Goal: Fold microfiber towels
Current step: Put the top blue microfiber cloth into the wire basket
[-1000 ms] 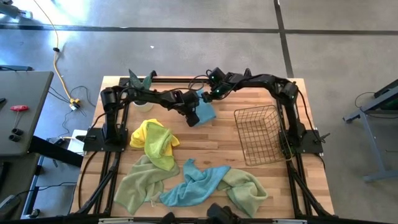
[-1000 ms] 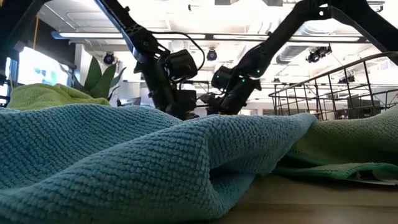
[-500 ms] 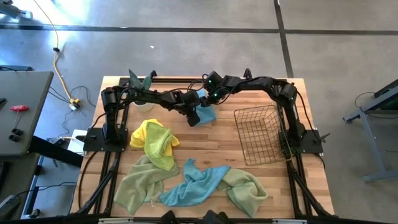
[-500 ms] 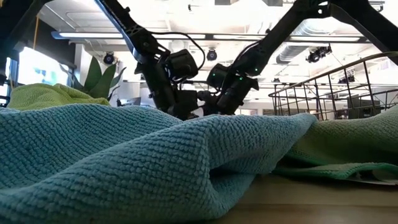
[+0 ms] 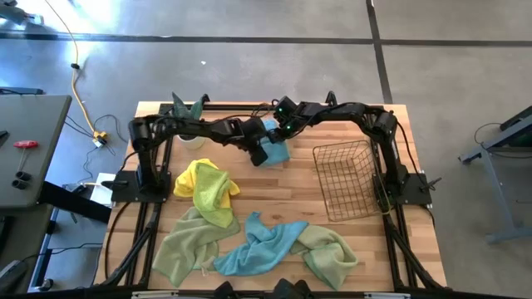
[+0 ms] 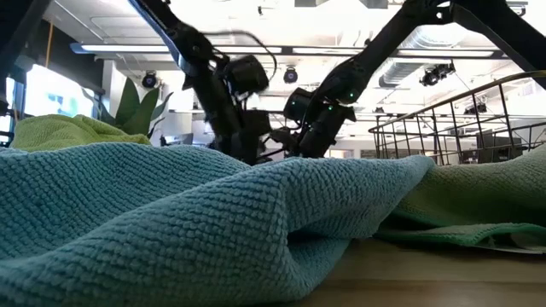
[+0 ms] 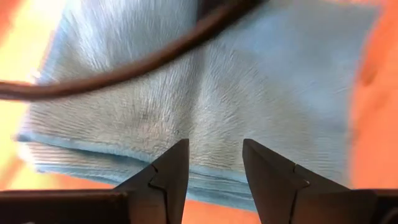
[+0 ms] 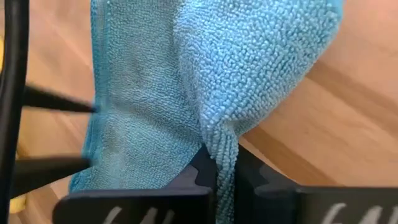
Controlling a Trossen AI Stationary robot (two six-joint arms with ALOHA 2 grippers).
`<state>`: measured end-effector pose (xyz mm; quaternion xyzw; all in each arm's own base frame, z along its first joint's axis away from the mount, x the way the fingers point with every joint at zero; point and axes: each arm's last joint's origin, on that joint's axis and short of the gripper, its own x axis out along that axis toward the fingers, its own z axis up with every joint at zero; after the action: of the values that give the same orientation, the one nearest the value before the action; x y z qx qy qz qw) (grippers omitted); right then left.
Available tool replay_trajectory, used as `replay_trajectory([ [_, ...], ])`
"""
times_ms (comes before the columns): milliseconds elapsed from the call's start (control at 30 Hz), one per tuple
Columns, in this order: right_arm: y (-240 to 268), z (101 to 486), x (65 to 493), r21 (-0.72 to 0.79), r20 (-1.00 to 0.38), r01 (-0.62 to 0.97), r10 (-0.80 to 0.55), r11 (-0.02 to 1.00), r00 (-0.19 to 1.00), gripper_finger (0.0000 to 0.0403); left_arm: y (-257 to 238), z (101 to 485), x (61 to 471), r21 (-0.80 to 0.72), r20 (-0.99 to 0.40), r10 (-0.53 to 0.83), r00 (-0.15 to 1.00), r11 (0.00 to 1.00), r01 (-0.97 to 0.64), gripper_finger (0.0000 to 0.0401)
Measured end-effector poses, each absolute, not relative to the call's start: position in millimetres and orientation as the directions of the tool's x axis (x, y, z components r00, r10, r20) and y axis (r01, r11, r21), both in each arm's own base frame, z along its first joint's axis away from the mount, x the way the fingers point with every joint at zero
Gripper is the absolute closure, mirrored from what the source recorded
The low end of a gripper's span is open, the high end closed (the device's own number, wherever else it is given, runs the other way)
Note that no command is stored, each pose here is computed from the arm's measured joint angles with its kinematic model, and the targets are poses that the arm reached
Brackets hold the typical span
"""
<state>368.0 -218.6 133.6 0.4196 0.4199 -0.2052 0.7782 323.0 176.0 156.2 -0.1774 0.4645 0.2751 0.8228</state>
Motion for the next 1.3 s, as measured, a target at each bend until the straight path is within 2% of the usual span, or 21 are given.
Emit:
replay_trajectory([
  [267, -223, 164, 357, 0.468, -0.818, 0.69, -0.026, 0.553, 0.575, 0.0402, 166, 227, 301, -0.027, -0.77, 0.36, 0.527, 0.806, -0.591, 0.0261],
  [600, -206, 252, 326, 0.488, -0.76, 0.684, -0.121, 0.543, 0.639, 0.0402, 156, 298, 262, 0.031, -0.61, 0.515, 0.603, 0.776, -0.63, 0.0261],
  [800, -179, 309, 287, 0.526, -0.736, 0.649, -0.089, 0.549, 0.671, 0.0402, 158, 312, 248, 0.075, -0.571, 0.549, 0.611, 0.775, -0.627, 0.0261],
  [1000, -139, 361, 236, 0.63, -0.69, 0.622, -0.031, 0.465, 0.723, 0.0403, 165, 312, 244, 0.126, -0.572, 0.55, 0.608, 0.792, -0.598, 0.0261],
  [1167, -103, 381, 200, 0.666, -0.706, 0.637, 0.05, 0.388, 0.707, 0.0403, 171, 313, 240, 0.145, -0.568, 0.533, 0.627, 0.815, -0.562, 0.0261],
  [1300, -78, 382, 177, 0.629, -0.771, 0.707, 0.137, 0.324, 0.622, 0.0403, 176, 314, 237, 0.148, -0.561, 0.522, 0.643, 0.827, -0.542, 0.0261],
])
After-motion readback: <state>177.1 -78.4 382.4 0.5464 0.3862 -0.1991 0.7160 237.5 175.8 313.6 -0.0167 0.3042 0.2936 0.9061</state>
